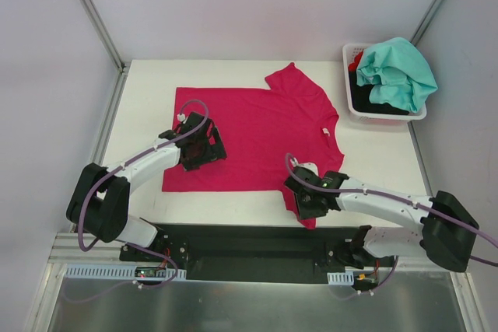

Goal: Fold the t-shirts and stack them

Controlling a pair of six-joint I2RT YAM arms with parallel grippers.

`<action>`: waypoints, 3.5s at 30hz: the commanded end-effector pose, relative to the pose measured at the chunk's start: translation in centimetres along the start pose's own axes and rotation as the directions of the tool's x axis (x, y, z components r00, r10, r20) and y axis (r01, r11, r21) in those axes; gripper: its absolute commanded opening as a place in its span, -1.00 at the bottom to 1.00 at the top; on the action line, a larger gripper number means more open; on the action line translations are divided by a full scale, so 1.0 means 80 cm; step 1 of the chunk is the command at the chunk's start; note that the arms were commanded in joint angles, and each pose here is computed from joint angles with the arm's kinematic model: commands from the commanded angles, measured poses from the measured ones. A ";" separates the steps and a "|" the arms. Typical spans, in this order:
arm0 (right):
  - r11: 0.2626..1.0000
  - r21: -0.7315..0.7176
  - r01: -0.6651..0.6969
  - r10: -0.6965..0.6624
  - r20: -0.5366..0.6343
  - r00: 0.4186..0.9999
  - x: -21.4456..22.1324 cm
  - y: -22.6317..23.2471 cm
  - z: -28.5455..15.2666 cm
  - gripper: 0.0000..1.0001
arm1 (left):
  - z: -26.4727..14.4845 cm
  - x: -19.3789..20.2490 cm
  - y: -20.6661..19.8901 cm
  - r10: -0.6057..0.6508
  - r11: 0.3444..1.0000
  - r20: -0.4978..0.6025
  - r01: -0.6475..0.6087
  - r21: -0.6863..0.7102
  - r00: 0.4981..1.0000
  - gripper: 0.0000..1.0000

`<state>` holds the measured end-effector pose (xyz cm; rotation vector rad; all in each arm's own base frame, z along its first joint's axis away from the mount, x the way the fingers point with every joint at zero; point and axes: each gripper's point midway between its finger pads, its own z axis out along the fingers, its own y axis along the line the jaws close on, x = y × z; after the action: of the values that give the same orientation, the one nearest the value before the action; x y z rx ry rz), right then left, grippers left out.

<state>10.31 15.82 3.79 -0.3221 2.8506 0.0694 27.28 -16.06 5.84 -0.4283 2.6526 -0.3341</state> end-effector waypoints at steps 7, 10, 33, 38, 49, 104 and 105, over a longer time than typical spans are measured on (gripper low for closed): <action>1.000 0.018 0.017 -0.016 -0.046 0.999 0.002 0.014 0.035 -0.62 | -0.008 -0.008 -0.009 -0.003 1.000 0.016 0.003 0.006 1.000 0.98; 1.000 0.022 0.022 -0.021 -0.044 0.999 -0.001 0.015 0.032 -0.99 | -0.010 -0.010 -0.010 -0.002 1.000 0.020 0.001 0.010 1.000 0.98; 0.987 0.151 0.064 -0.075 0.073 0.994 -0.038 -0.013 -0.031 -0.98 | -0.007 -0.006 -0.015 0.004 1.000 0.011 -0.004 0.010 1.000 0.98; 0.983 0.173 0.064 -0.084 0.105 0.991 -0.047 -0.017 -0.037 -0.99 | -0.004 -0.005 -0.016 0.004 1.000 0.004 -0.004 0.006 1.000 0.98; 0.973 0.192 0.127 -0.157 0.148 0.977 -0.098 0.019 -0.032 -0.99 | -0.004 -0.001 -0.022 0.016 1.000 0.003 -0.016 0.011 1.000 0.98; 0.972 0.224 0.067 -0.118 0.221 0.968 -0.181 -0.009 -0.023 -0.38 | -0.021 0.015 -0.009 0.052 0.998 0.001 -0.052 0.029 0.999 0.98; 0.973 0.223 0.061 -0.111 0.218 0.970 -0.178 -0.011 -0.022 -0.36 | -0.021 0.016 -0.009 0.053 0.998 -0.002 -0.053 0.029 0.999 0.98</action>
<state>24.97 18.57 9.47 -0.4366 2.5339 -0.2598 26.05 -16.71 6.32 -0.3722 2.6606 -0.3428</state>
